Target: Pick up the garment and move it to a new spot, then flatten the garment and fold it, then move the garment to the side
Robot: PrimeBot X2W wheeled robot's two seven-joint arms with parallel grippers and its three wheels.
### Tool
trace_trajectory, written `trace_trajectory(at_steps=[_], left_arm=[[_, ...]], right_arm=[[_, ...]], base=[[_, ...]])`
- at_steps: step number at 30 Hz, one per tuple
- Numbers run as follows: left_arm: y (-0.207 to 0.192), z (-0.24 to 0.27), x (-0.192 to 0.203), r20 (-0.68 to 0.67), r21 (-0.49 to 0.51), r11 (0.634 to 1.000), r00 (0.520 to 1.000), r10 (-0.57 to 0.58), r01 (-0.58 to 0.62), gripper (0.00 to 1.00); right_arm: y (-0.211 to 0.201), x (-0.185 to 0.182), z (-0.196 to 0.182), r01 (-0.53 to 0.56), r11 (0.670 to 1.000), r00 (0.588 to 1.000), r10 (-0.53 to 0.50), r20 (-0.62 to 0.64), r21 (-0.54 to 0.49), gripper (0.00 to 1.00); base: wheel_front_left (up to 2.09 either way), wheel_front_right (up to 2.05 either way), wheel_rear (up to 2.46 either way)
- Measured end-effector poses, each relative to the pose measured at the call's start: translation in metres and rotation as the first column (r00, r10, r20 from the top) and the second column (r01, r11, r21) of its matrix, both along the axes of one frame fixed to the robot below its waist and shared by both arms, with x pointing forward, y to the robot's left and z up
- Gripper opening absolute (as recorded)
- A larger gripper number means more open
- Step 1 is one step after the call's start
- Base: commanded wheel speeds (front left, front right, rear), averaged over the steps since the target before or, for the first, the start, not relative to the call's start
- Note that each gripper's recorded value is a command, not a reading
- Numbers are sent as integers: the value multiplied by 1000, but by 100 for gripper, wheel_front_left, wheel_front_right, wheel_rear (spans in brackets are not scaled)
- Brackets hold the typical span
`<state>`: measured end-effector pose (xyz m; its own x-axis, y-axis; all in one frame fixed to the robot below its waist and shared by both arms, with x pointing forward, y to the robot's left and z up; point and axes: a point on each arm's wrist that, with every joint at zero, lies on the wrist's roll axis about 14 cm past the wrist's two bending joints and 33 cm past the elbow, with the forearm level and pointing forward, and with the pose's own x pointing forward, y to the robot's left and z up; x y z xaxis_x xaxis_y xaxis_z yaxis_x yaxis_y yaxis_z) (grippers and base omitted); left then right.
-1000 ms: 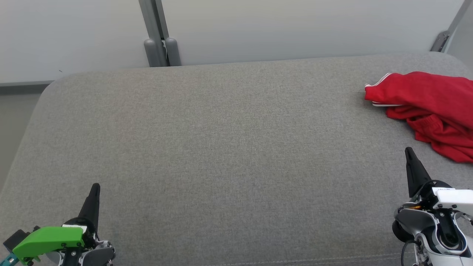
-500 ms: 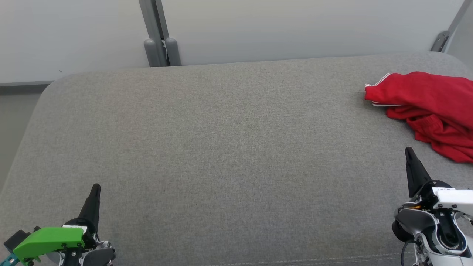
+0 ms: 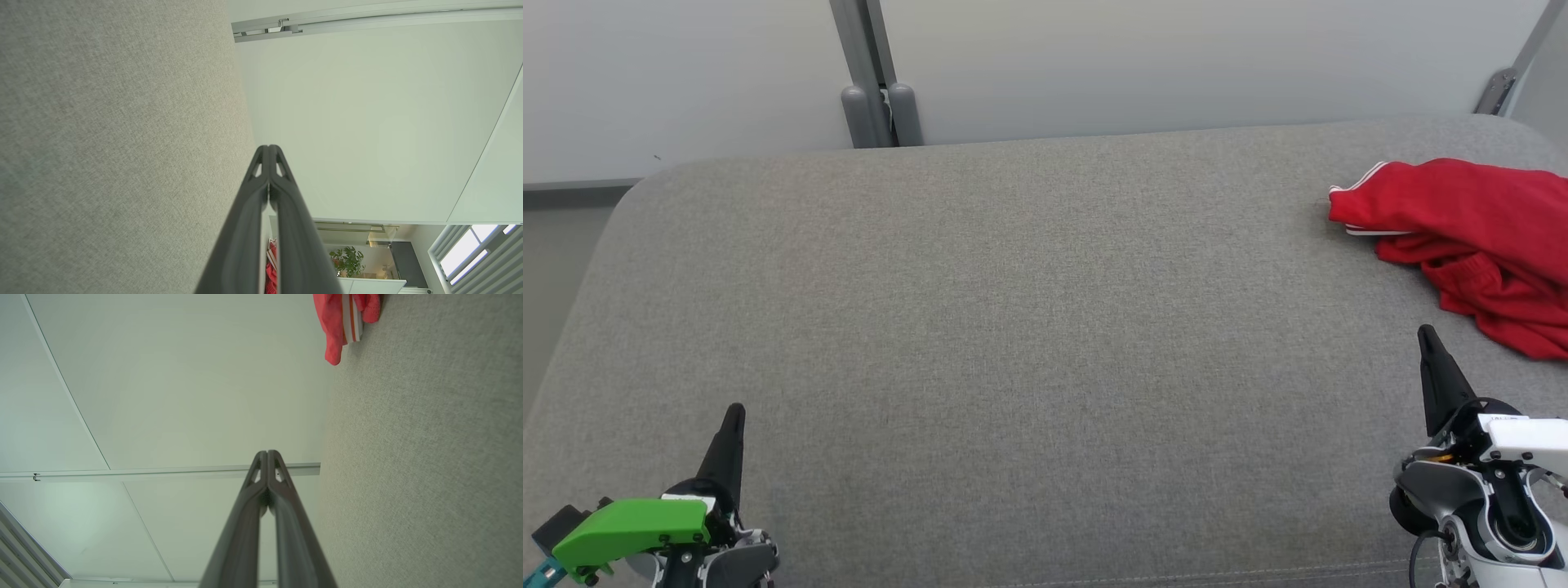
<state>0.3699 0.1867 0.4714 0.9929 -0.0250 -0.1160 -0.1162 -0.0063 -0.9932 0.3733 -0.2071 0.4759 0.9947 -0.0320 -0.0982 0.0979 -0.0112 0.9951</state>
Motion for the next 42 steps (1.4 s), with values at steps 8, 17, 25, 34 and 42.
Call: trace_trajectory(at_steps=[8,17,25,34,42], left_arm=[[-1,3,3,8,-2,1000,1000,-1,1,0],[-1,2,2,6,-3,1000,1000,-1,1,0],[-1,2,2,9,-4,1000,1000,-2,2,0],[-1,2,2,7,-4,1000,1000,-2,2,0],[-1,1,2,6,-4,1000,1000,-2,2,0]], right_arm=[[0,0,0,0,1000,1000,0,0,0,0],[0,0,0,0,1000,1000,0,0,0,0],[0,0,0,0,1000,1000,0,1,0,0],[0,0,0,0,1000,1000,0,1,0,0],[0,0,0,0,1000,1000,0,1,0,0]], base=[[0,0,0],[0,0,0],[0,0,0],[0,0,0],[0,0,0]])
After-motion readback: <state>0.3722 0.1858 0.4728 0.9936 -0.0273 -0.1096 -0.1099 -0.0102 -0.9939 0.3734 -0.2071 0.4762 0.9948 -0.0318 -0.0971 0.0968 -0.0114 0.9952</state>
